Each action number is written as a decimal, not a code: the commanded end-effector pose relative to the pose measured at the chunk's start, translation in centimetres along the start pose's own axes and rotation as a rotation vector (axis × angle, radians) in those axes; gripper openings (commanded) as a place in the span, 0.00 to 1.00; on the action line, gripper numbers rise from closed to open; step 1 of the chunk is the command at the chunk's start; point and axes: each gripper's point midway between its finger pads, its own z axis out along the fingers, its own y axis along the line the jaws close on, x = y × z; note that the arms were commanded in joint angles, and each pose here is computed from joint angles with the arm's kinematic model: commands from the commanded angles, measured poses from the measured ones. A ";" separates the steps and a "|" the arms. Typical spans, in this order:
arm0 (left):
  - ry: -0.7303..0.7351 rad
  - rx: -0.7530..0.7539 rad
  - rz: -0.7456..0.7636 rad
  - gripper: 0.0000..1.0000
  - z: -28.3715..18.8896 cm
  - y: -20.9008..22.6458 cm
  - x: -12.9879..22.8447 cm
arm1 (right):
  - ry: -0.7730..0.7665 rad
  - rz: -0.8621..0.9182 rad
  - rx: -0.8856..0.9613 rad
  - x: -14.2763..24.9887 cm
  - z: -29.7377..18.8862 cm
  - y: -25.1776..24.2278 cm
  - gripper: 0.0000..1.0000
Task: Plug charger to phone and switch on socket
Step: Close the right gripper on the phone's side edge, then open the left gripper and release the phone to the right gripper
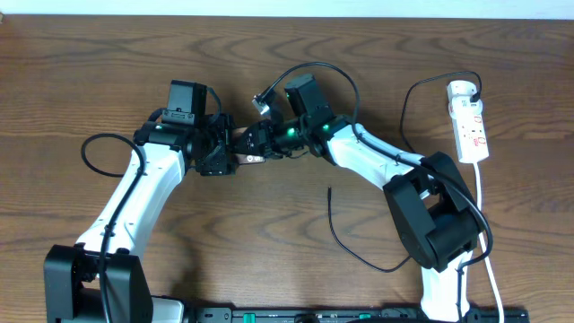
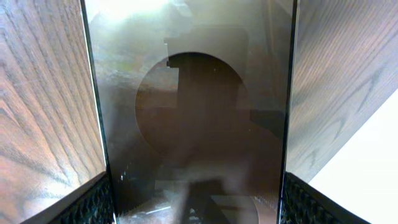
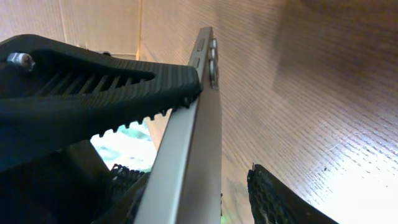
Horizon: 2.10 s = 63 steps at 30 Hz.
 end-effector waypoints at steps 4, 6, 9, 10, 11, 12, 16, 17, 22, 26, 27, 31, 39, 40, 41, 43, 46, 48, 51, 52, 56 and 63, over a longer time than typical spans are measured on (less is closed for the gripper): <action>0.024 0.038 0.030 0.07 -0.8 -1.3 1.3 | 0.004 -0.014 0.008 0.2 0.7 0.1 0.45; 0.024 0.037 0.031 0.07 -0.8 -1.3 1.3 | 0.001 -0.014 0.012 0.1 0.7 0.0 0.43; 0.024 0.037 0.031 0.07 -0.8 -1.3 1.3 | 0.000 -0.015 0.013 0.1 0.7 0.0 0.40; 0.024 0.038 0.031 0.07 -0.8 -1.3 1.3 | 0.000 -0.015 0.013 0.1 0.7 0.0 0.40; 0.024 0.038 0.034 0.07 -0.8 -1.3 1.3 | 0.000 -0.015 0.012 0.1 0.7 0.0 0.39; 0.024 0.038 0.034 0.07 -0.8 -1.3 1.3 | 0.000 -0.015 0.013 0.1 0.7 0.0 0.38; 0.024 0.038 0.034 0.07 -0.8 -1.3 1.3 | 0.000 -0.015 0.013 0.1 0.7 0.0 0.34; 0.024 0.038 0.034 0.08 -0.8 -1.3 1.3 | 0.000 -0.015 0.012 0.1 0.7 0.0 0.32; 0.023 0.038 0.034 0.07 -0.8 -1.3 1.3 | 0.000 -0.015 0.012 0.1 0.7 0.0 0.25; 0.023 0.038 0.034 0.07 -0.8 -1.3 1.3 | 0.000 -0.015 0.012 0.1 0.7 0.0 0.21; 0.023 0.038 0.034 0.07 -0.8 -1.3 1.3 | 0.000 -0.015 0.012 0.1 0.7 0.0 0.20; 0.023 0.038 0.034 0.07 -0.8 -1.3 1.3 | 0.000 -0.015 0.013 0.1 0.7 0.0 0.16; 0.023 0.039 0.046 0.07 -0.8 -1.3 1.3 | 0.000 -0.015 0.013 0.1 0.7 0.0 0.10; 0.023 0.039 0.046 0.07 -0.8 -1.3 1.3 | 0.000 -0.015 0.013 0.1 0.7 0.0 0.09; 0.023 0.039 0.046 0.07 -0.8 -1.3 1.3 | 0.000 -0.015 0.013 0.1 0.7 0.0 0.09; 0.023 0.039 0.046 0.07 -0.8 -1.3 1.3 | 0.000 -0.015 0.013 0.1 0.7 0.0 0.06; 0.023 0.039 0.046 0.07 -0.8 -1.3 1.3 | 0.000 -0.015 0.012 0.1 0.7 0.0 0.02; 0.023 0.039 0.049 0.07 -0.8 -1.3 1.3 | 0.000 -0.015 0.013 0.1 0.7 0.0 0.01; 0.023 0.038 0.049 0.07 -0.8 -1.3 1.3 | 0.000 -0.015 0.013 0.1 0.7 0.0 0.01; 0.023 0.039 0.050 0.07 -0.8 -1.3 1.3 | 0.000 -0.015 0.013 0.1 0.7 0.0 0.01; 0.023 0.039 0.052 0.07 -0.8 -1.3 1.3 | 0.000 -0.015 0.013 0.1 0.7 0.0 0.01; 0.023 0.040 0.060 0.12 -0.8 -1.3 1.3 | 0.000 -0.016 0.012 0.1 0.7 0.0 0.01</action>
